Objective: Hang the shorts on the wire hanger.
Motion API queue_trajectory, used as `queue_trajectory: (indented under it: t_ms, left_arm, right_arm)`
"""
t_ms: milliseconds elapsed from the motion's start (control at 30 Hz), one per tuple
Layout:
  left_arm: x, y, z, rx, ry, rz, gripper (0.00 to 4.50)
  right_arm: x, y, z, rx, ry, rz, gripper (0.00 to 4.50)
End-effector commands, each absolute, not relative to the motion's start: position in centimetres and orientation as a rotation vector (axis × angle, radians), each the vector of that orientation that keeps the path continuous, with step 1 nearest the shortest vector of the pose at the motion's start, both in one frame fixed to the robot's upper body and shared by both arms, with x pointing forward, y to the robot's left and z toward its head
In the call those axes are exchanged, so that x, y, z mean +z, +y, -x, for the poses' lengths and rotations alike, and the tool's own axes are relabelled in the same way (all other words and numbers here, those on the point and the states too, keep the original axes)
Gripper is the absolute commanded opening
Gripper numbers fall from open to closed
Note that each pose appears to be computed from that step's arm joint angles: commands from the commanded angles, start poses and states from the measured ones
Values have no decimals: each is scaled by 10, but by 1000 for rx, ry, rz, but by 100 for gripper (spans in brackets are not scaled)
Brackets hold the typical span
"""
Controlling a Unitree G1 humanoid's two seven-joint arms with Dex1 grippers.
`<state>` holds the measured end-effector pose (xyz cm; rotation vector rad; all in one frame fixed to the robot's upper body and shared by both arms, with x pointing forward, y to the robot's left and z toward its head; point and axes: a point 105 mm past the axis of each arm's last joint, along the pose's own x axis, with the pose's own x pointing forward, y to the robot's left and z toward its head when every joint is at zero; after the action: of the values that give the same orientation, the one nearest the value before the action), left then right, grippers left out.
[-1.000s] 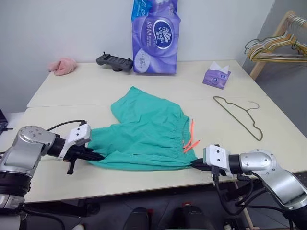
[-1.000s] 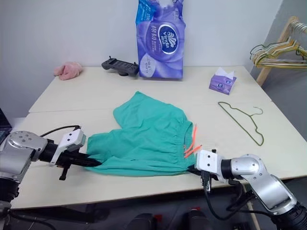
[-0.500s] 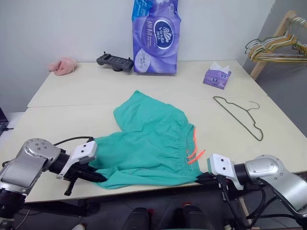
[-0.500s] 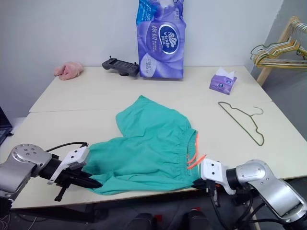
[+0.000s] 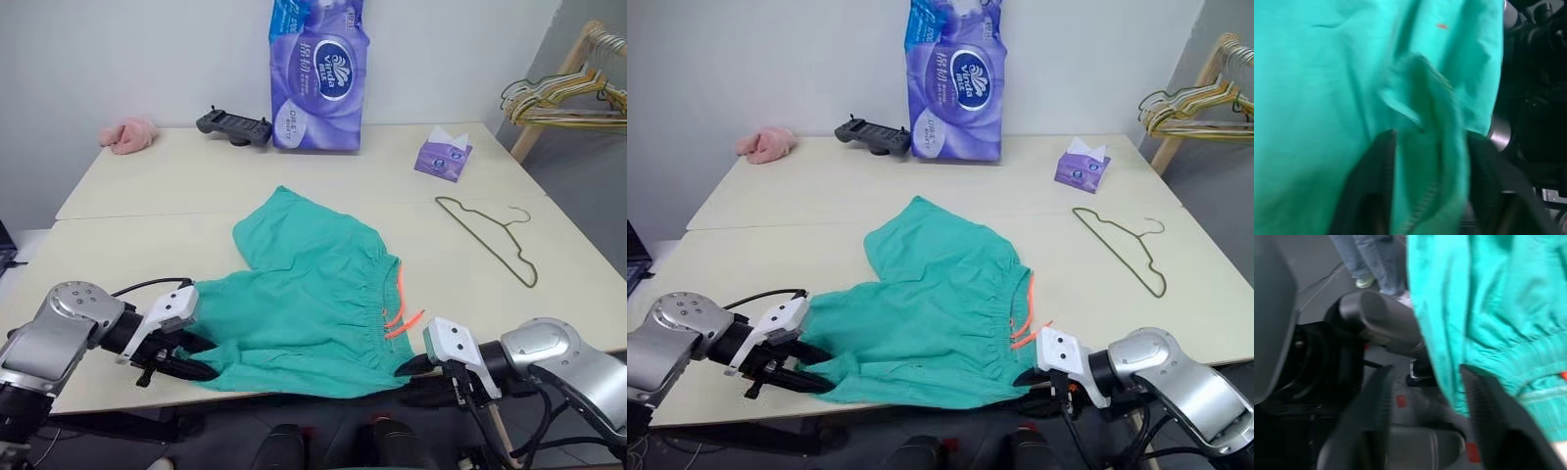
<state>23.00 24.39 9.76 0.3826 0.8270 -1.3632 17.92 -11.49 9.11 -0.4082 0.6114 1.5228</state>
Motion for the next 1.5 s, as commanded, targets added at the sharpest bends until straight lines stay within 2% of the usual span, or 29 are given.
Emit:
queue_trajectory:
  t_ms: [33,100,233,467,567,633,767,933,1033,1167,1267,1333,1500]
  left_arm:
    - [109,249,-236,-1353,820,-399,340]
    - [116,248,-238,-1355,816,-386,402]
    - [136,238,-245,-1364,778,-269,403]
    - [184,215,-282,-1341,592,-62,403]
    - [183,212,-293,-1303,550,-51,403]
    - [168,206,-297,-1275,534,-79,403]
    - [134,201,-270,-1344,604,-169,403]
    - [118,205,-234,-1444,705,-224,403]
    - [119,213,-223,-1471,759,-228,403]
    - [117,225,-222,-1447,793,-257,403]
    - [112,233,-214,-1450,853,-273,344]
    - [108,235,-203,-1469,891,-264,282]
    - [97,233,-181,-1514,958,-243,133]
  right_arm:
    - [107,-112,-177,1553,581,410,369]
    - [112,-112,-177,1560,591,396,442]
    - [121,-112,-179,1572,621,342,447]
    - [151,-116,-214,1511,587,247,447]
    - [159,-113,-226,1464,530,229,447]
    - [163,-103,-240,1402,442,237,447]
    - [155,-90,-251,1325,369,278,447]
    - [140,-80,-234,1362,381,298,447]
    - [135,-73,-220,1416,401,263,389]
    - [129,-67,-209,1459,434,219,259]
    - [122,-68,-215,1449,456,207,158]
    - [118,-73,-222,1428,493,166,91]
    - [122,-80,-243,1361,509,65,90]
